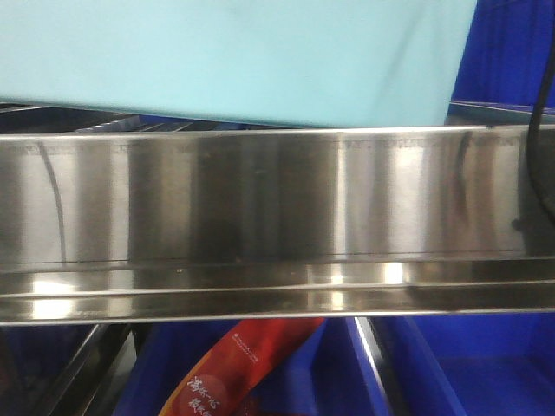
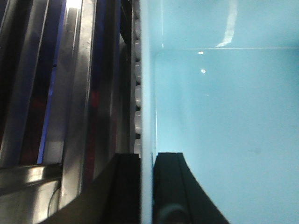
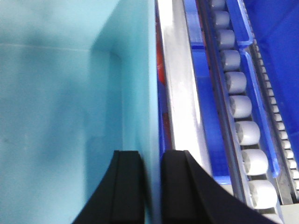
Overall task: Move two blue bins to right shelf middle
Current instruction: 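Lower and push the light blue bin onto the shelf with both grippers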
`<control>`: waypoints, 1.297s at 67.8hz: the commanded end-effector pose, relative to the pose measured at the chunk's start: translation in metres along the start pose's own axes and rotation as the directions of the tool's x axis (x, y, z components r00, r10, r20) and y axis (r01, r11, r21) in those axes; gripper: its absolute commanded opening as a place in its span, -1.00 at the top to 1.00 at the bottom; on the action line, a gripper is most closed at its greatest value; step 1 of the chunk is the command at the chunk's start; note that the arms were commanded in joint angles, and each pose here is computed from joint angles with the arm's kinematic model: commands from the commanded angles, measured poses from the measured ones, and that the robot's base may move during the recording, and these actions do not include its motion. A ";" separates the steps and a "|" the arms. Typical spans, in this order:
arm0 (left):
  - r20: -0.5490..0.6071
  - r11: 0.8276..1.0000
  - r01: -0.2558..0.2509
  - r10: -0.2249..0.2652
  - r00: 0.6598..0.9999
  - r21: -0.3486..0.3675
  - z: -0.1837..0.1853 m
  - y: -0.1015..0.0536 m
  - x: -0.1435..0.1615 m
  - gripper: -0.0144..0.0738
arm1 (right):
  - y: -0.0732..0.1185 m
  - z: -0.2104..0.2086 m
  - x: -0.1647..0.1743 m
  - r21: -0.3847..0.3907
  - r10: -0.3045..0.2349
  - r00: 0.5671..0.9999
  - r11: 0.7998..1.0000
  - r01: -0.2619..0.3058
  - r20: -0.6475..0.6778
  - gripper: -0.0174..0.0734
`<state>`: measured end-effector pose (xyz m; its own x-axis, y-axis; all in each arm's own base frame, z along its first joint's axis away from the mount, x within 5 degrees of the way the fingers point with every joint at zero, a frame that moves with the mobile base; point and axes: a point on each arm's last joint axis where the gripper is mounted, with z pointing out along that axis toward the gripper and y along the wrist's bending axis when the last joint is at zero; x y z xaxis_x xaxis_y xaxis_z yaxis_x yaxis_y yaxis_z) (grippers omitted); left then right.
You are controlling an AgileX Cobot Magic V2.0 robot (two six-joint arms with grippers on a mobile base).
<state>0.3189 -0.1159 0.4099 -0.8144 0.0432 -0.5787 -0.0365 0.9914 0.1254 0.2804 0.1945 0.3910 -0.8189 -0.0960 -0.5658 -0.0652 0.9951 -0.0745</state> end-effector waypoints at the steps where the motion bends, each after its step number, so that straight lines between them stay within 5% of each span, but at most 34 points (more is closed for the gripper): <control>1: 0.073 0.994 0.028 -0.036 0.997 0.109 -0.012 -0.010 -0.005 0.90 | 0.007 -0.003 -0.005 -0.062 0.002 0.998 0.998 0.001 0.058 0.97; 10: 0.069 0.992 0.063 -0.071 0.995 0.106 -0.011 -0.007 -0.006 0.56 | 0.009 -0.003 -0.007 -0.076 0.004 0.997 0.997 0.002 0.077 0.89; 22: 0.074 0.993 0.061 -0.069 0.995 0.099 -0.011 -0.006 -0.007 -0.01 | 0.009 -0.003 -0.007 -0.082 0.004 0.996 0.997 0.003 0.085 0.36; 37: 0.084 0.995 0.055 -0.062 0.995 0.079 -0.011 -0.004 -0.007 -0.22 | 0.007 -0.004 -0.008 -0.058 -0.002 0.996 0.998 0.007 0.085 -0.09; 57: 0.104 0.998 0.047 -0.052 0.993 0.051 -0.011 -0.002 -0.009 -0.22 | 0.002 -0.010 -0.008 -0.045 -0.001 0.995 0.999 0.005 0.098 -0.16; 72: 0.124 0.993 0.069 -0.080 0.989 0.094 -0.028 0.003 -0.007 -0.17 | -0.010 -0.034 -0.008 -0.073 0.026 0.989 0.997 -0.016 0.145 -0.15; 79: 0.137 0.990 0.079 -0.095 0.986 0.116 -0.038 0.007 -0.005 0.08 | -0.017 -0.047 -0.006 -0.091 0.032 0.985 0.996 -0.017 0.168 0.03; 88: 0.130 0.978 0.100 -0.125 0.984 0.183 -0.051 0.007 -0.001 0.65 | -0.026 -0.065 -0.004 -0.126 0.058 0.979 0.991 -0.034 0.194 0.57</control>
<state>0.3000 -0.1140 0.4415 -0.7363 -0.0397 -0.6755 -0.0298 0.9992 -0.0262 0.2564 0.1784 0.4342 -0.7243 -0.0501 -0.6877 -0.0999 0.9945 0.0328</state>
